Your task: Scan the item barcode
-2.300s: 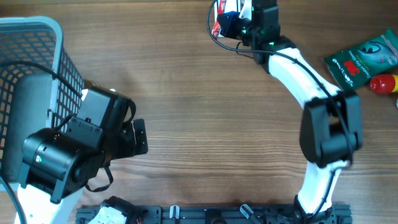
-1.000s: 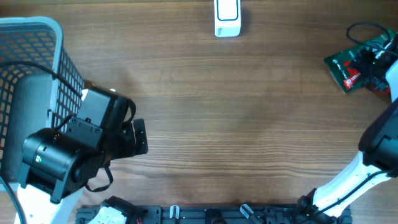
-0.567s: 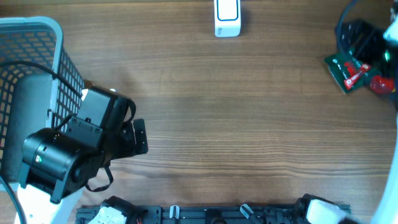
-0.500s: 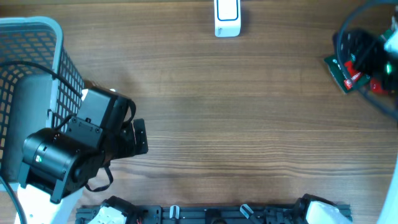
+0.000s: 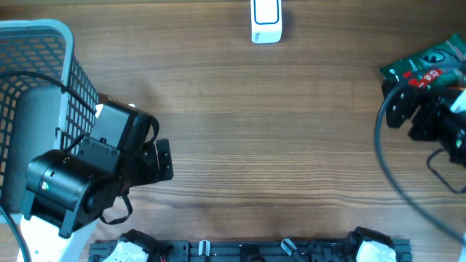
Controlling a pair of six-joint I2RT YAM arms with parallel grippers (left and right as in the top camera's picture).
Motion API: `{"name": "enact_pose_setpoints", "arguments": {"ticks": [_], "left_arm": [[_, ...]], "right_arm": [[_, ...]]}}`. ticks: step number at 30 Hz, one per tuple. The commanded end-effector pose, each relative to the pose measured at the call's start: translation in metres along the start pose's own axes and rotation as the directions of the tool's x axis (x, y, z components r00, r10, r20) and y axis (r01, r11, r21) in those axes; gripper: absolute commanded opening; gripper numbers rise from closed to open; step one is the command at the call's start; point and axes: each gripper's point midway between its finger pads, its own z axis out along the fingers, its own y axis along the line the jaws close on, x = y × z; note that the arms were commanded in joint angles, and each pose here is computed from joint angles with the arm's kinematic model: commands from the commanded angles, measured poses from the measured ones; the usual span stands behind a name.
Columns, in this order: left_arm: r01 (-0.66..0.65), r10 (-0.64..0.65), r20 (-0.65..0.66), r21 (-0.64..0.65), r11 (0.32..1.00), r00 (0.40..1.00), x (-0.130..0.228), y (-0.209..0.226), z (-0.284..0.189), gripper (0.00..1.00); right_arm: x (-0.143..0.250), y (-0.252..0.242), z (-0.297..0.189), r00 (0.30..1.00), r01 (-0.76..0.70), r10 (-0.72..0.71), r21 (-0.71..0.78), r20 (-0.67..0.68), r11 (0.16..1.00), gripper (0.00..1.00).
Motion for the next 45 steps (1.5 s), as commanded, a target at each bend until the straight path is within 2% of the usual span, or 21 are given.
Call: {"name": "enact_pose_setpoints", "arguments": {"ticks": [1,5,9,13,16,25,32,34,45], "left_arm": [[0.015,-0.014,0.014,-0.007,1.0,1.0,-0.002,0.002,-0.002,1.0],[0.015,-0.014,0.014,-0.007,1.0,1.0,-0.002,0.002,-0.002,1.0],[0.014,-0.014,0.014,-0.007,1.0,1.0,-0.002,0.002,-0.002,1.0],[0.014,-0.014,0.014,-0.007,1.0,1.0,-0.002,0.002,-0.002,1.0],[0.014,-0.014,0.014,-0.007,1.0,1.0,-0.002,0.002,-0.002,1.0],[0.014,-0.014,0.014,-0.007,1.0,1.0,-0.002,0.002,-0.002,1.0],[0.014,-0.014,0.014,-0.007,1.0,1.0,-0.002,0.002,-0.002,1.0],[0.014,-0.014,0.014,-0.007,1.0,1.0,-0.002,0.002,-0.002,1.0],[0.014,-0.014,0.014,-0.007,1.0,1.0,-0.002,0.002,-0.002,1.0]], "right_arm": [[0.006,0.023,-0.016,0.985,0.157,-0.151,-0.057,0.088,0.986,1.0],[0.013,0.053,-0.026,0.923,0.312,-0.27,-0.121,0.274,0.942,1.0],[0.033,0.075,-0.035,0.806,0.455,-0.331,-0.155,0.491,0.877,1.0],[0.059,0.076,-0.039,0.671,0.502,-0.282,-0.139,0.686,0.854,1.0],[0.079,0.063,-0.029,0.625,0.476,-0.237,-0.121,0.744,0.871,1.0],[0.124,-0.009,0.043,0.687,0.162,-0.05,-0.085,0.725,0.983,1.0],[0.167,-0.033,0.086,0.801,0.087,-0.037,-0.055,0.597,0.995,1.0],[0.192,-0.043,0.103,0.87,0.044,-0.022,-0.033,0.493,0.998,1.0],[0.194,-0.045,0.105,0.874,0.039,-0.021,-0.028,0.486,0.999,1.0]]}}
